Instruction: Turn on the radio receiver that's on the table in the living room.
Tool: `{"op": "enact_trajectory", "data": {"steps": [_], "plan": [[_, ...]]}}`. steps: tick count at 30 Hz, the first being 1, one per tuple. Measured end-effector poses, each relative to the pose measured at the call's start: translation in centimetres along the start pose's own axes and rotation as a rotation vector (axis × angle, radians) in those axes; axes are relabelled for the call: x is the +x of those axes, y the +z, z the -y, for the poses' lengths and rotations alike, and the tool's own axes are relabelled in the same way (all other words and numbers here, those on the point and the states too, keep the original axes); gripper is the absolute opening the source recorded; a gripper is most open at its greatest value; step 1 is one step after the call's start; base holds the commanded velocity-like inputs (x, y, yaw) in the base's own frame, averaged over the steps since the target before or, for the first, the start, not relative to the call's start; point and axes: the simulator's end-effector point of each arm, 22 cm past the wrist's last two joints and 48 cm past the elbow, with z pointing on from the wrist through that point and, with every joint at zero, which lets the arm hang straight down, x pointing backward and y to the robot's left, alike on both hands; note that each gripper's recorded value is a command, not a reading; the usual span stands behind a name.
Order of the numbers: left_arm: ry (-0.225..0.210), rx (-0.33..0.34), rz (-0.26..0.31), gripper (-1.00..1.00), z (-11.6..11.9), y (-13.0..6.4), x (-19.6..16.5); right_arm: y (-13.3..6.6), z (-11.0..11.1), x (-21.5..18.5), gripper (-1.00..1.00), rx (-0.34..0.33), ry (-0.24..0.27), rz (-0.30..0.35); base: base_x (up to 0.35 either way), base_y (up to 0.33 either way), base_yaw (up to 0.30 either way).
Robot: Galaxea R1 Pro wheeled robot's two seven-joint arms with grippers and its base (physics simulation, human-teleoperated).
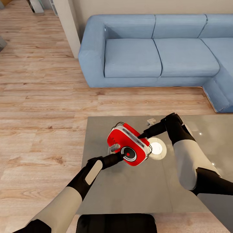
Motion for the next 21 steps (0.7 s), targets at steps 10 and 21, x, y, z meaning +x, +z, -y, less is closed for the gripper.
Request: {"op": "enact_trajectory", "data": {"steps": [10,21], "plan": [[-0.002,-0.003,-0.002,-1.0,-0.2,0.0,0.1,0.0,0.0,0.0,-1.0,0.001,-0.001,0.0,0.0,0.0,0.0],[-0.007,0.042,-0.006,-1.0,1.7,0.7,1.2,0.5,-1.0,-0.4,-1.0,-0.012,-0.01,0.0,0.0,0.0,0.0]]}}
